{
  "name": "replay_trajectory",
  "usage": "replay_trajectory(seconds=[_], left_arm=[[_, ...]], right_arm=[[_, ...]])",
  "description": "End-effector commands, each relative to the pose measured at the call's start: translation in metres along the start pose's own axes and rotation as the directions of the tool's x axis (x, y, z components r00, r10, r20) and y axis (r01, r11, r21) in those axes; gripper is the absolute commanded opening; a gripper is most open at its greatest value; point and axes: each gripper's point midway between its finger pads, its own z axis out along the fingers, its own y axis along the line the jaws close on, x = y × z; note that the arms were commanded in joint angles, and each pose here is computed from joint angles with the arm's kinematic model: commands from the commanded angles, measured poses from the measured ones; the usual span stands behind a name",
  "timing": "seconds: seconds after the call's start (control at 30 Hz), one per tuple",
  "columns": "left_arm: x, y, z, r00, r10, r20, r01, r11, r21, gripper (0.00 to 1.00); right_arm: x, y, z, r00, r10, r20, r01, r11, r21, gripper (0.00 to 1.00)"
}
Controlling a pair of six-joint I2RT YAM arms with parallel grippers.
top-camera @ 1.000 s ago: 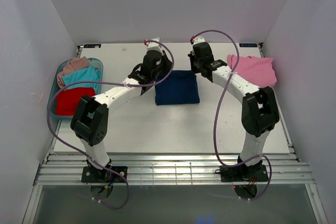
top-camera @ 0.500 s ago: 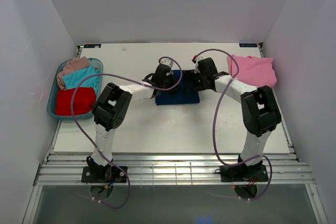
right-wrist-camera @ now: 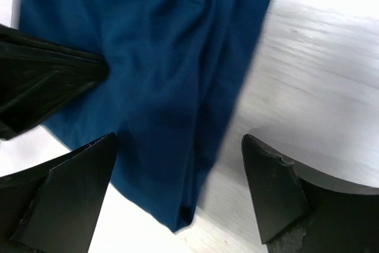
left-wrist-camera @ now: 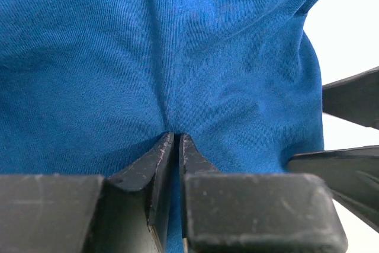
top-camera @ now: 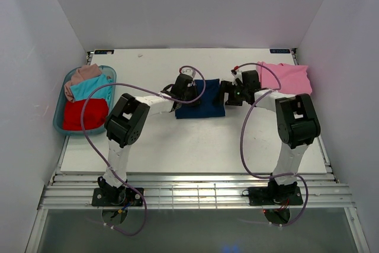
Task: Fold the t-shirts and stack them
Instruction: Fold the tshirt
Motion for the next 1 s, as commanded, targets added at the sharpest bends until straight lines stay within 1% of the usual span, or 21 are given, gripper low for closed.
replay_trajectory(seconds=[0.0, 0.03, 0.13, 0.33, 0.6, 0.73, 0.8, 0.83, 0.87, 0.93, 0.97], left_arm=[[-0.006, -0.001, -0.010, 1.000, 0.023, 0.011, -0.023, 1.000, -0.001, 0.20], [-0.006, 0.000, -0.011, 1.000, 0.025, 0.013, -0.025, 1.000, -0.004, 0.20], [-0.008, 0.000, -0.013, 0.999, 0.030, 0.019, -0.029, 1.000, -0.006, 0.20], [-0.006, 0.000, -0.013, 0.999, 0.026, 0.017, -0.026, 1.000, -0.003, 0.19], [-0.007, -0.002, -0.014, 1.000, 0.010, 0.024, -0.010, 1.000, 0.001, 0.18], [-0.008, -0.001, -0.015, 1.000, 0.012, 0.028, -0.012, 1.000, -0.002, 0.17], [-0.009, -0.001, -0.016, 0.999, 0.013, 0.030, -0.013, 1.000, -0.002, 0.17], [-0.008, -0.001, -0.016, 1.000, 0.013, 0.028, -0.013, 1.000, -0.002, 0.17], [-0.009, -0.002, -0.016, 0.999, 0.013, 0.030, -0.013, 1.000, 0.000, 0.17], [-0.009, -0.001, -0.016, 0.999, 0.013, 0.030, -0.013, 1.000, -0.002, 0.17], [-0.010, -0.002, -0.016, 0.999, 0.015, 0.033, -0.015, 1.000, -0.002, 0.17]], right_arm=[[0.001, 0.015, 0.009, 0.996, 0.090, 0.009, -0.087, 0.980, -0.180, 0.91], [0.008, 0.013, 0.014, 0.995, 0.101, -0.011, -0.101, 0.977, -0.189, 0.90], [0.017, 0.003, 0.021, 0.992, 0.118, -0.037, -0.122, 0.981, -0.150, 0.90], [0.033, -0.011, 0.028, 0.992, 0.098, -0.083, -0.105, 0.990, -0.089, 0.90], [0.039, 0.002, 0.045, 0.991, 0.070, -0.115, -0.081, 0.992, -0.095, 0.92], [0.040, 0.014, 0.055, 0.990, 0.057, -0.130, -0.070, 0.992, -0.105, 0.95], [0.041, 0.013, 0.059, 0.990, 0.051, -0.133, -0.064, 0.994, -0.091, 1.00], [0.041, 0.014, 0.059, 0.990, 0.048, -0.135, -0.060, 0.995, -0.085, 0.95], [0.041, 0.013, 0.060, 0.990, 0.047, -0.136, -0.058, 0.995, -0.078, 0.83], [0.041, 0.008, 0.059, 0.989, 0.045, -0.138, -0.053, 0.997, -0.051, 0.70], [0.043, 0.007, 0.059, 0.988, 0.043, -0.146, -0.049, 0.998, -0.040, 0.60]])
